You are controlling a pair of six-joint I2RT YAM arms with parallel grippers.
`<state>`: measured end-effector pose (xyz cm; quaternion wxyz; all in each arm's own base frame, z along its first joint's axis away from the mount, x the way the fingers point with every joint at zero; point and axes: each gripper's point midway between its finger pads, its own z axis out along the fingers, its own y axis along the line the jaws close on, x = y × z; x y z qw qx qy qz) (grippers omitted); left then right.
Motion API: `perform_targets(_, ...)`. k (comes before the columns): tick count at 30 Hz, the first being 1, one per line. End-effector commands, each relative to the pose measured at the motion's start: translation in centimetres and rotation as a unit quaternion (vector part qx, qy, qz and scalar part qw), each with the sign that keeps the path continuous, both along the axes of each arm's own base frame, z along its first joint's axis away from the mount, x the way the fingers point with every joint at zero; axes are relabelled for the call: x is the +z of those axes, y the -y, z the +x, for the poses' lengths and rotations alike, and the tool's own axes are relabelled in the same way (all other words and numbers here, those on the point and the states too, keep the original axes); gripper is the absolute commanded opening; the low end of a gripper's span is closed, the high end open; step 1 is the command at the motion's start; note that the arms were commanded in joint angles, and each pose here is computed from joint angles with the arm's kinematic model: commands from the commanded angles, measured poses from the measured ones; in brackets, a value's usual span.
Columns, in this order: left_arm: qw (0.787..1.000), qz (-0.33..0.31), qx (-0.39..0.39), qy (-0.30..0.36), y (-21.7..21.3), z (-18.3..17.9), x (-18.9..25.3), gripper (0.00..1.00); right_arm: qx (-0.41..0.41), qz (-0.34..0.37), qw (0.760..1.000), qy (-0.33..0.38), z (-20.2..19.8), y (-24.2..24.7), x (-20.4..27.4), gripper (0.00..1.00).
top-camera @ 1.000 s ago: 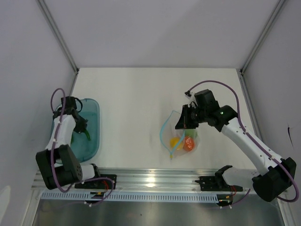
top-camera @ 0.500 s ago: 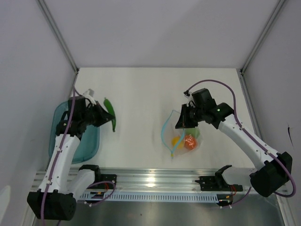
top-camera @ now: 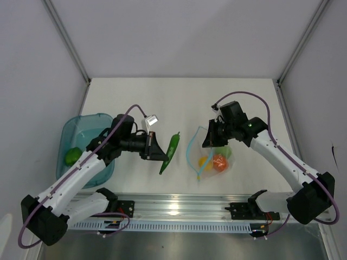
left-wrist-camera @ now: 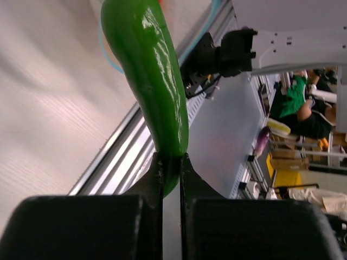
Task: Place the food in the zip-top bag and seal the zipper
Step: Place the fake vegetable in the zipper food storage bag.
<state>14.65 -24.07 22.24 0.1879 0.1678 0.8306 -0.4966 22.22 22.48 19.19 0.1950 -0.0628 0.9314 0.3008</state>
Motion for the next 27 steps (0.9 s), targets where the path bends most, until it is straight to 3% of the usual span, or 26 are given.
perform_targets(1,0.997,-0.037,-0.067,0.025,1.9,-1.4,2.6,0.01,-0.005,0.001,1.0,0.025,1.1,-0.2,1.4,0.0)
perform_targets(13,0.985,-0.028,-0.168,-0.031,5.0,-5.4,0.7,0.01,0.0,-0.002,0.999,0.032,0.7,-0.5,1.9,0.0)
perform_targets(22,0.98,-0.022,-0.185,-0.074,8.0,-3.9,0.5,0.01,0.016,0.001,0.999,0.039,-0.9,-1.1,2.9,0.0)
perform_targets(27,0.978,0.023,-0.168,-0.119,9.5,-1.9,-1.8,0.01,0.017,0.001,0.999,0.046,-1.5,-1.0,3.3,0.0)
